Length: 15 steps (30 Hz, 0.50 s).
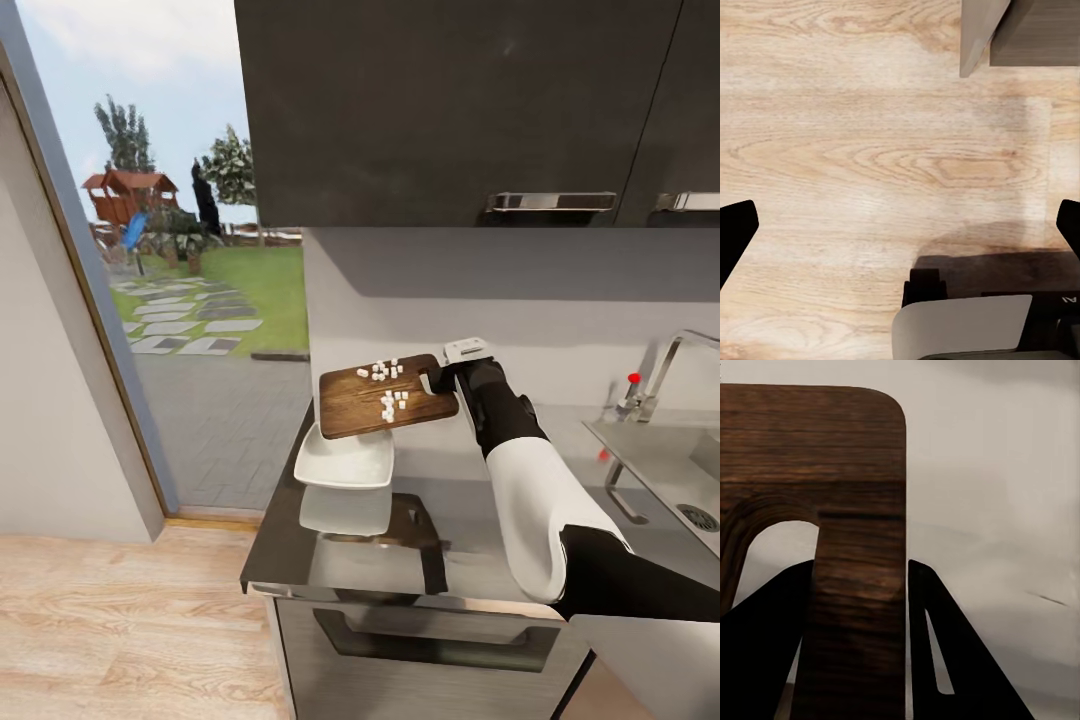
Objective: In the kitchen, take the Vidalia onion out of the sink, dice it on the chopping board with the paring knife, put the diced onion into the bowl on the countertop, then place both the paring knife and the chopping board into the sink.
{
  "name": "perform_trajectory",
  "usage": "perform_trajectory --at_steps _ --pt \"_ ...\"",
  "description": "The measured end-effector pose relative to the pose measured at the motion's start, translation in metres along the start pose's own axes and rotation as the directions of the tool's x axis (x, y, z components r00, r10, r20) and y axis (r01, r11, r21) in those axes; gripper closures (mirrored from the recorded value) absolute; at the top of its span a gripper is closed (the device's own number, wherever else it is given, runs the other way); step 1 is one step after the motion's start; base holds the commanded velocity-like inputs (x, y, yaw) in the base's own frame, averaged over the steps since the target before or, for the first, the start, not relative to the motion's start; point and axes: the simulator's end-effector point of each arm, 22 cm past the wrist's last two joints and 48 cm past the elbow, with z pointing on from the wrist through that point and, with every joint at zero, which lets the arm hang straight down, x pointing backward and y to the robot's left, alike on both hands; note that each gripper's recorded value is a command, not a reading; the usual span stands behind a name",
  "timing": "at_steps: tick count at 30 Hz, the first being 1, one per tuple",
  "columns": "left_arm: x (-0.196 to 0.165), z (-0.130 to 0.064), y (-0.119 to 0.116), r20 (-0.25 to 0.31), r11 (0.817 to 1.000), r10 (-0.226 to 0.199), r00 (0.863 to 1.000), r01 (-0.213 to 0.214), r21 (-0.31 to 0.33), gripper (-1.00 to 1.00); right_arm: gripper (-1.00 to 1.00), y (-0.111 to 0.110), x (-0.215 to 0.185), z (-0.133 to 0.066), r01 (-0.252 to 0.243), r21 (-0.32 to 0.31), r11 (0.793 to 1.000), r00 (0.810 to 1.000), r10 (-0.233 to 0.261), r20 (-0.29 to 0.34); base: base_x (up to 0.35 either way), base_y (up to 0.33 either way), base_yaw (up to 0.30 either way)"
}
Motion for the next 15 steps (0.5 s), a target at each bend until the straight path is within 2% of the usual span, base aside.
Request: perform_trajectory --at_steps 15 --pt "0.0000 0.0000 -0.0001 0.000 1.000 0.000 1.000 0.000 0.000 -1.00 1.00 -0.0012 -0.0002 0.0000 0.002 0.007 1.000 1.000 -0.002 0.000 0.000 0.002 0.000"
